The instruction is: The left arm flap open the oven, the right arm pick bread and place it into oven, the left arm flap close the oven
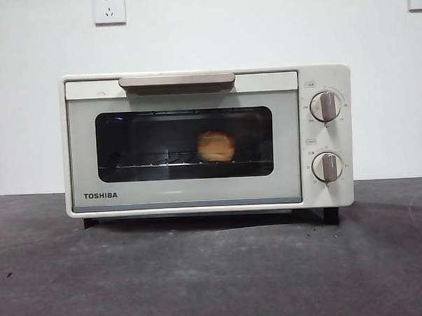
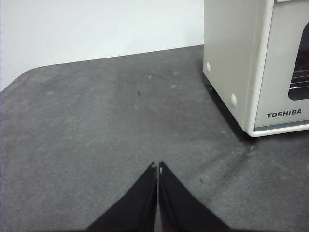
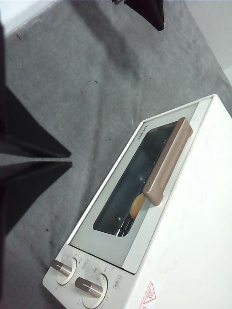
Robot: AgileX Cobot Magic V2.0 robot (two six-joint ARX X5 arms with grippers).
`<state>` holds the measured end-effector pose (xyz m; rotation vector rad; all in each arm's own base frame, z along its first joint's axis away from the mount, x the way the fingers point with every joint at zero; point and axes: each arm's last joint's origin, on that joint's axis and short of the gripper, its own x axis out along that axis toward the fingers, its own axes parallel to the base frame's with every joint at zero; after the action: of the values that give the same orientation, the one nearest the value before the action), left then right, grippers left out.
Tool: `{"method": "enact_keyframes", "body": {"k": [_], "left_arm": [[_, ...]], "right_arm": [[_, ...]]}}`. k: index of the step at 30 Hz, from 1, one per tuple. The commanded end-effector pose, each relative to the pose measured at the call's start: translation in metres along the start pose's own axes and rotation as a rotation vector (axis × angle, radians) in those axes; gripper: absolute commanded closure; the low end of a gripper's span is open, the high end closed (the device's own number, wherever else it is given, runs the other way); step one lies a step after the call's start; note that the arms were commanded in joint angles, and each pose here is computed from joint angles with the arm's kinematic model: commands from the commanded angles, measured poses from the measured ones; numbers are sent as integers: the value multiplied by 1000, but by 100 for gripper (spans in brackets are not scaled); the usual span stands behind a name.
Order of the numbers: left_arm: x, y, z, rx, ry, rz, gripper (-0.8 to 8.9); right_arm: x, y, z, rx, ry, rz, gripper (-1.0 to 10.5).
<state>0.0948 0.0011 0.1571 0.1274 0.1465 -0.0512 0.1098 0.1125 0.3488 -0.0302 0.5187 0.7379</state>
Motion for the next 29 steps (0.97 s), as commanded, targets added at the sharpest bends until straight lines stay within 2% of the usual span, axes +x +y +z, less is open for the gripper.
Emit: {"method": "enact_keyframes", "body": {"k": [1,21,24,29], "left_arm": [[2,-1,-7,-19,26,1,798],[2,-1,-7,-19,26,1,798],[2,-1,-7,-19,26,1,798],[2,-1,-7,-19,26,1,798]], "right_arm": [[-1,2,4,4,-18,11,939],[-1,2,4,2,-16,11,939],[-3,2,4,-41,-22,2,939],[-12,-16,6,-58,-105,-127,939]]}}
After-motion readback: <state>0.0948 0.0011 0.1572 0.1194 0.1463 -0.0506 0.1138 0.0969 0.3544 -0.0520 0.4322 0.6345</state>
